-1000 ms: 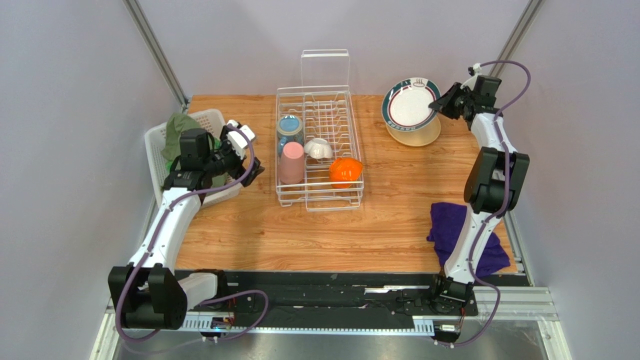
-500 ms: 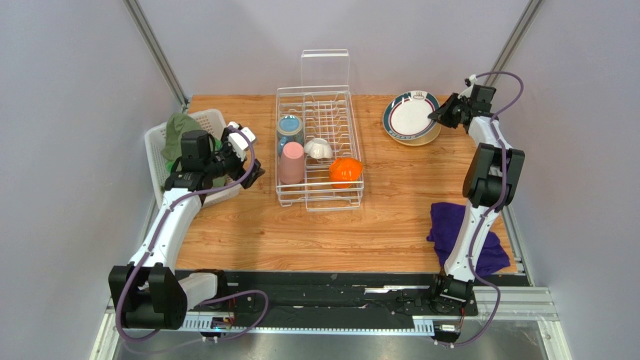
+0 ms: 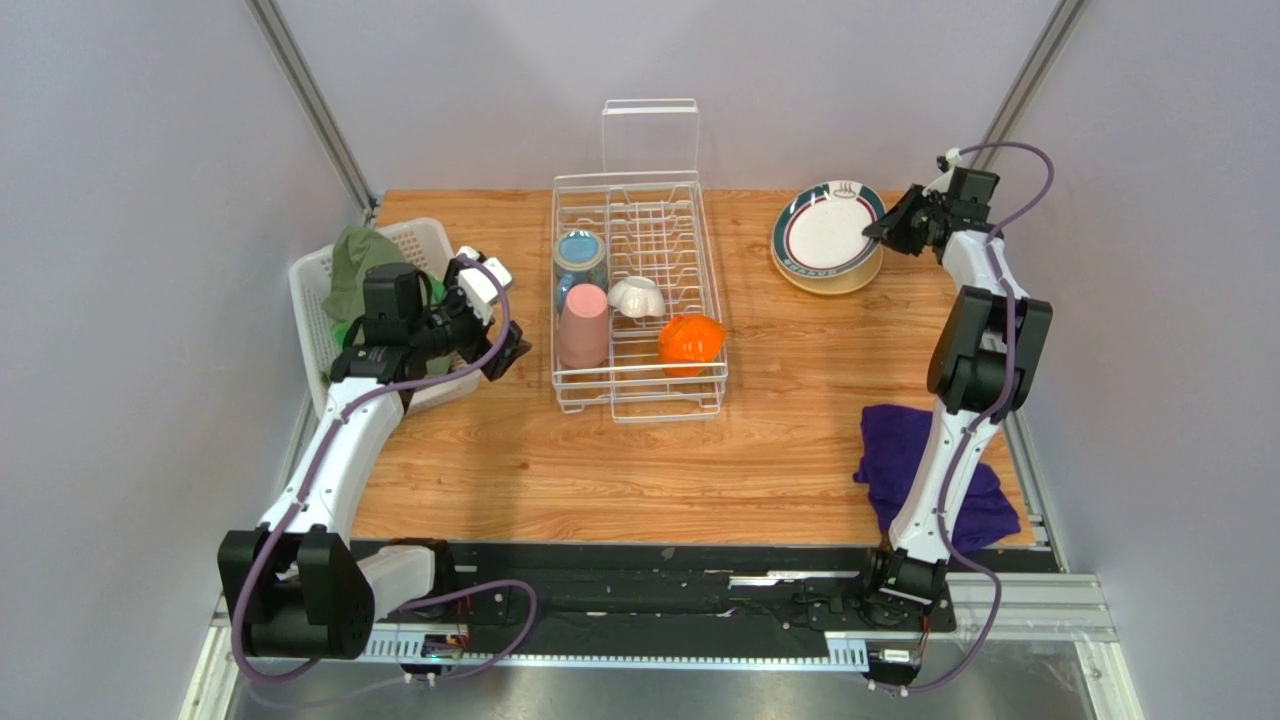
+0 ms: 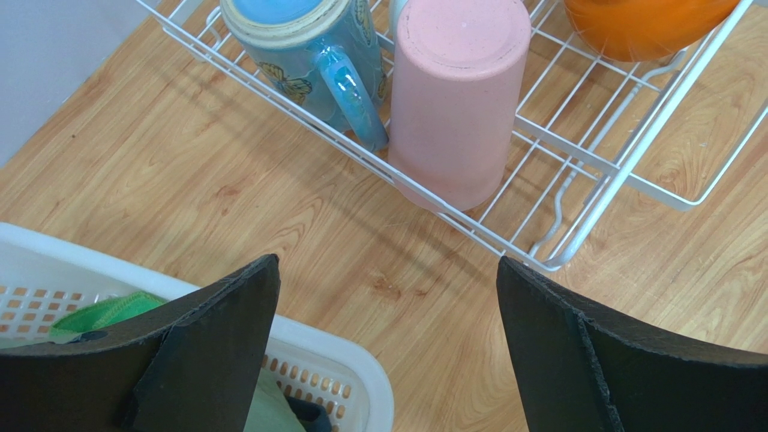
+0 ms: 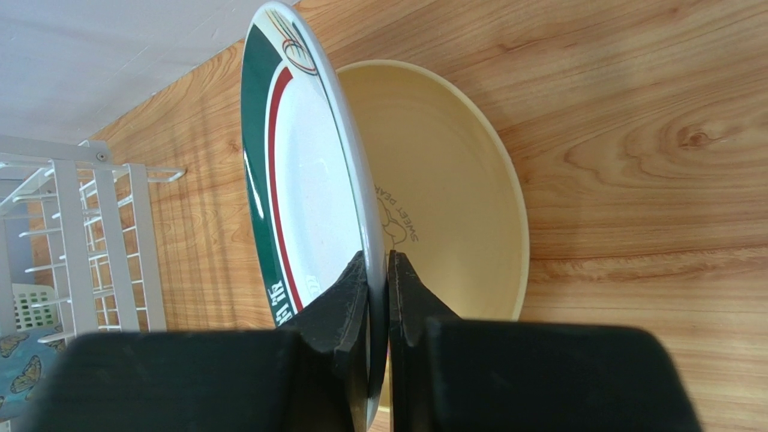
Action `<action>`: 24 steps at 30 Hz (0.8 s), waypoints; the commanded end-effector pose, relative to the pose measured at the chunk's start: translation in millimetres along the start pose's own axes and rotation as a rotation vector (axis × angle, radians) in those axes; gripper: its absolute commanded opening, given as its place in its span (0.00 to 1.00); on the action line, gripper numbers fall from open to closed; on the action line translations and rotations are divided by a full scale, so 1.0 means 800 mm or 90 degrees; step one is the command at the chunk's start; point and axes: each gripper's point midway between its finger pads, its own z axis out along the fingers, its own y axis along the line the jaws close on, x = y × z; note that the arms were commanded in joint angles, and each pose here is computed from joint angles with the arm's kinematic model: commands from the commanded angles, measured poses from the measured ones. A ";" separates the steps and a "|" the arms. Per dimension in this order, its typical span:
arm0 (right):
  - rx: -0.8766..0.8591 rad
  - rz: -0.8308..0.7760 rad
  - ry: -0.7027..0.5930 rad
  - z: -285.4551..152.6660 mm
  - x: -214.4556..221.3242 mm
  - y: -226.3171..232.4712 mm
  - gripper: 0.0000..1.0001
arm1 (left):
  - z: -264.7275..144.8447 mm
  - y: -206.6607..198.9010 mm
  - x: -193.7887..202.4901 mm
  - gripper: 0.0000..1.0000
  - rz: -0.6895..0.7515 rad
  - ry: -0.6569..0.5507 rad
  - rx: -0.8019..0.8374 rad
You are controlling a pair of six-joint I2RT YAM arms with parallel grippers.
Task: Unload the mixed dishes from the dish rack
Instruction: Place the plate at the center of the board.
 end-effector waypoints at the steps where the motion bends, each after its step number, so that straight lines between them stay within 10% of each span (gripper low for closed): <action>1: -0.010 -0.021 -0.031 -0.002 -0.025 0.003 0.05 | -0.004 -0.003 -0.012 0.98 0.022 -0.026 0.008; 24: 0.051 -0.046 -0.016 -0.011 -0.017 -0.017 0.44 | -0.008 -0.008 -0.013 0.98 0.027 -0.027 0.015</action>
